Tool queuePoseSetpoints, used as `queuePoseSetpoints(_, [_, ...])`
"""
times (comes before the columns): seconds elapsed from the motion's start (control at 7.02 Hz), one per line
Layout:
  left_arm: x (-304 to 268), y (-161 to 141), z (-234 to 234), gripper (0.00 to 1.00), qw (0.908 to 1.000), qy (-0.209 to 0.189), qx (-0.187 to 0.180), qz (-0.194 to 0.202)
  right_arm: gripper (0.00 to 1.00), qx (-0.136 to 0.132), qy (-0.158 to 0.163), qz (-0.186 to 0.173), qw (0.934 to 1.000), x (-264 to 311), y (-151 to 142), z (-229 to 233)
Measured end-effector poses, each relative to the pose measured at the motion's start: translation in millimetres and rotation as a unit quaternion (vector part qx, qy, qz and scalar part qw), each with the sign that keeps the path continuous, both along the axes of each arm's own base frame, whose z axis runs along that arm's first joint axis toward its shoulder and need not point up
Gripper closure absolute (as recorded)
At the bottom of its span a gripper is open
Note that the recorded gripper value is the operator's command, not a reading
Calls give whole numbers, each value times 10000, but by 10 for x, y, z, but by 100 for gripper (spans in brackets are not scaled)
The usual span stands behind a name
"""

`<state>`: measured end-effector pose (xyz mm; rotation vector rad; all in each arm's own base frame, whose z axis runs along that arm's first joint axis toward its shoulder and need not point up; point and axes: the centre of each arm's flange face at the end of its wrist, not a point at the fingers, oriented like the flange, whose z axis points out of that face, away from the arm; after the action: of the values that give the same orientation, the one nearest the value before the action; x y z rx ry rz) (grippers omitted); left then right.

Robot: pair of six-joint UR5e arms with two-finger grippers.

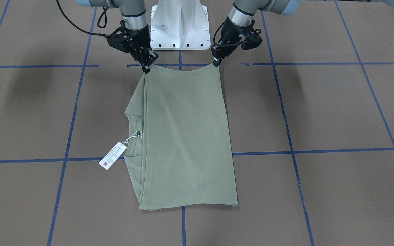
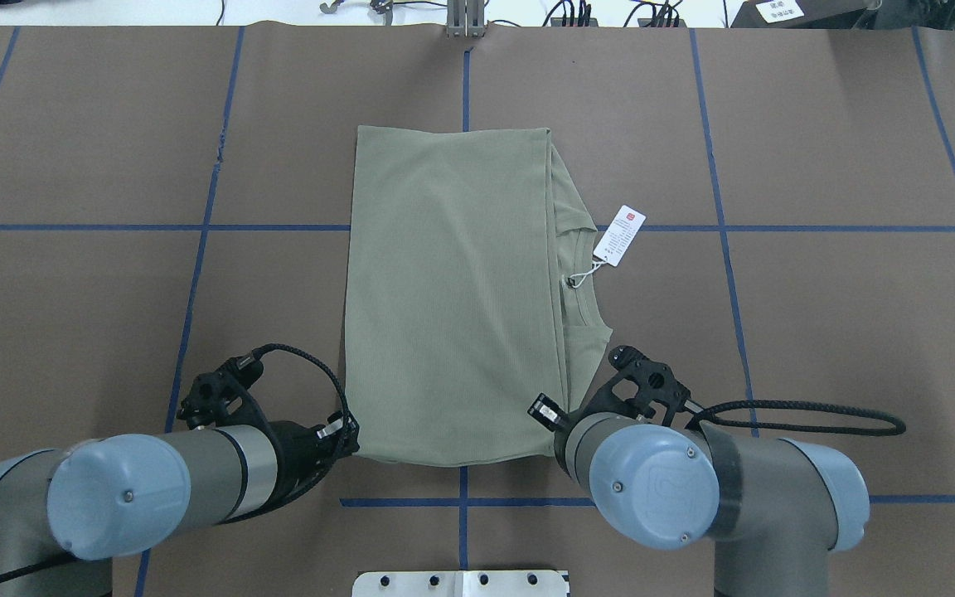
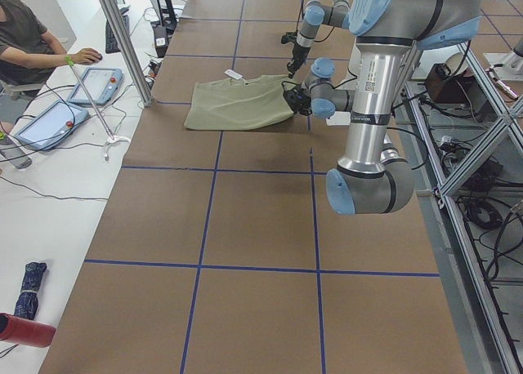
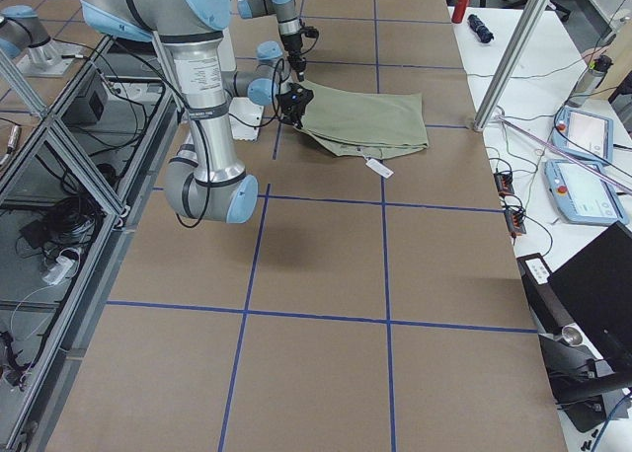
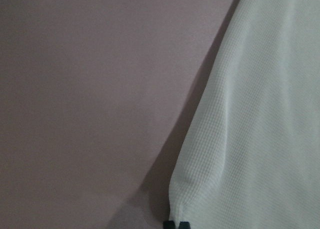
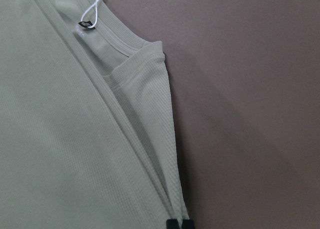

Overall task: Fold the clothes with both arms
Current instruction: 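Lift the near edge with both grippers and fold it away from the robot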

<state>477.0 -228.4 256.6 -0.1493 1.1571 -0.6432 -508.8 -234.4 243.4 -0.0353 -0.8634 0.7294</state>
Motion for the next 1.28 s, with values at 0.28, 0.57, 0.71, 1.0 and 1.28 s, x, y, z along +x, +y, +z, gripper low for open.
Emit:
queuePoseSetpoints(0.28, [-237, 345, -385, 100, 9988, 350, -304, 142, 100, -168, -199, 63, 9996, 327, 329, -92])
queuePoseSetpoints(0.57, [-599, 225, -777, 100, 9972, 697, -269, -3, 100, -138, -495, 387, 9979, 675, 101, -303])
queuePoseSetpoints(0.71, [-729, -29, -887, 100, 9970, 746, -96, -199, 100, -52, -576, 546, 9968, 752, -123, -417])
queuePoseSetpoints(1.0, [-741, -666, -916, 100, 9966, 516, 314, -558, 100, 270, -412, 608, 9969, 769, -775, -536])
queuePoseSetpoints(1.28, [-551, -1295, -715, 100, 9949, 9, 642, -782, 100, 376, -214, 643, 9970, 552, -1508, -468])
